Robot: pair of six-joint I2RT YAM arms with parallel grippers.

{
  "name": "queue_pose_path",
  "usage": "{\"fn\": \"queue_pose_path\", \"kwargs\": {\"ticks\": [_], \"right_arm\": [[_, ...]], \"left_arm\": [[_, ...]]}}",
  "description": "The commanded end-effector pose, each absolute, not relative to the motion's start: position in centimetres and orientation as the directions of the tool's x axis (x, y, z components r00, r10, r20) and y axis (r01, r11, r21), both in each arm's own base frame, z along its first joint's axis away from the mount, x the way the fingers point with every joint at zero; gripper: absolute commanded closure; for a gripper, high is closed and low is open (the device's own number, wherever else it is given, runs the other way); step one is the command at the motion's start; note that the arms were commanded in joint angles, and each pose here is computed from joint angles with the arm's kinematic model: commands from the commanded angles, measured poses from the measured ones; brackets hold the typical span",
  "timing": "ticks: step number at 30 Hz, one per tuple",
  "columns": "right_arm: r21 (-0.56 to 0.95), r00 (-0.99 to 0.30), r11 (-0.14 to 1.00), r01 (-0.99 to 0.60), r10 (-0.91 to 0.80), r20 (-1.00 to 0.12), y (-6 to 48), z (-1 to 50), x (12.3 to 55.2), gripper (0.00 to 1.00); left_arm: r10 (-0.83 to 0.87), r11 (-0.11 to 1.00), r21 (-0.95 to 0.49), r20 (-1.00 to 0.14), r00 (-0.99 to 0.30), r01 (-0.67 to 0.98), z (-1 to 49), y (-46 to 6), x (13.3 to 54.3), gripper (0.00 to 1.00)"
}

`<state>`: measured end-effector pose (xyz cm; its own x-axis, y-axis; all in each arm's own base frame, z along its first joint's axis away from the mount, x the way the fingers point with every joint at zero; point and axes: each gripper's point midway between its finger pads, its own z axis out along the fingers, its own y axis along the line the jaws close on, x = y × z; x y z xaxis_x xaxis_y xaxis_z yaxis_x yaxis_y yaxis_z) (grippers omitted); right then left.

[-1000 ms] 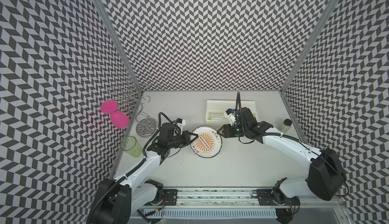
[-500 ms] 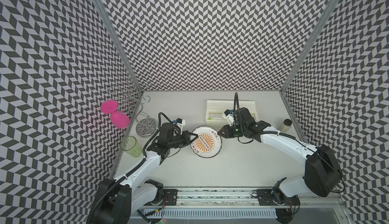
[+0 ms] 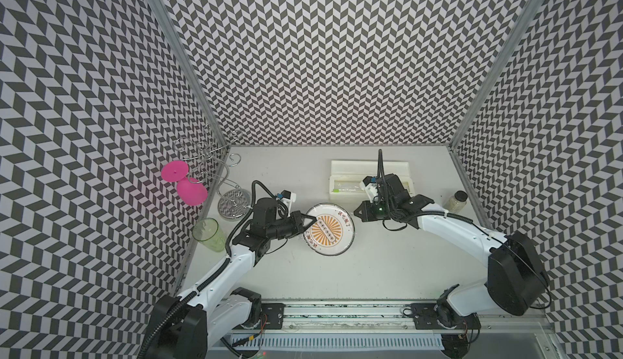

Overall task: Wrap the plate with plastic wrap
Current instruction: Cover the plate with plastic wrap.

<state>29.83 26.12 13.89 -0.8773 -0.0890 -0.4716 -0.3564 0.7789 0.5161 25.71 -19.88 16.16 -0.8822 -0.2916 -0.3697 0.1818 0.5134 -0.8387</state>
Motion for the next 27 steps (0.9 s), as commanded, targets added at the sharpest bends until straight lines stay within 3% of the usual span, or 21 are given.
{"fn": "queue_pose_path", "kwargs": {"ticks": [1,6,8,12,15,23,27], "right_arm": [[0.452,-0.844,0.804,-0.387,-0.11,-0.525,25.6,14.3,31.0,1.0],[0.616,-0.858,0.647,-0.449,-0.121,-0.499,28.4,15.9,28.7,1.0],[0.629,-0.875,0.659,-0.413,-0.096,-0.474,27.7,15.8,28.5,0.97],[0.646,-0.886,0.675,-0.355,-0.023,-0.463,25.9,16.8,28.0,0.58],[0.701,-0.914,0.627,-0.339,-0.043,-0.403,26.3,16.7,26.2,0.49],[0.712,-0.924,0.607,-0.354,-0.111,-0.365,27.0,15.3,23.4,0.48],[0.716,-0.924,0.597,-0.362,-0.127,-0.362,27.5,15.1,23.0,0.59]], "left_arm": [[-0.264,0.484,-0.838,-0.414,-0.871,0.251,18.2,-20.4,26.0,1.0],[-0.292,0.459,-0.848,-0.425,-0.857,0.264,19.1,-20.5,26.6,1.0],[-0.294,0.475,-0.842,-0.428,-0.855,0.258,19.0,-20.4,26.8,1.0],[-0.301,0.518,-0.819,-0.444,-0.844,0.246,18.6,-19.8,27.2,1.0],[-0.301,0.519,-0.82,-0.44,-0.846,0.242,18.4,-19.9,27.2,1.0],[-0.303,0.514,-0.821,-0.444,-0.844,0.247,18.8,-19.9,27.3,1.0],[-0.298,0.515,-0.821,-0.442,-0.846,0.247,18.6,-20.0,27.3,1.0]]}}
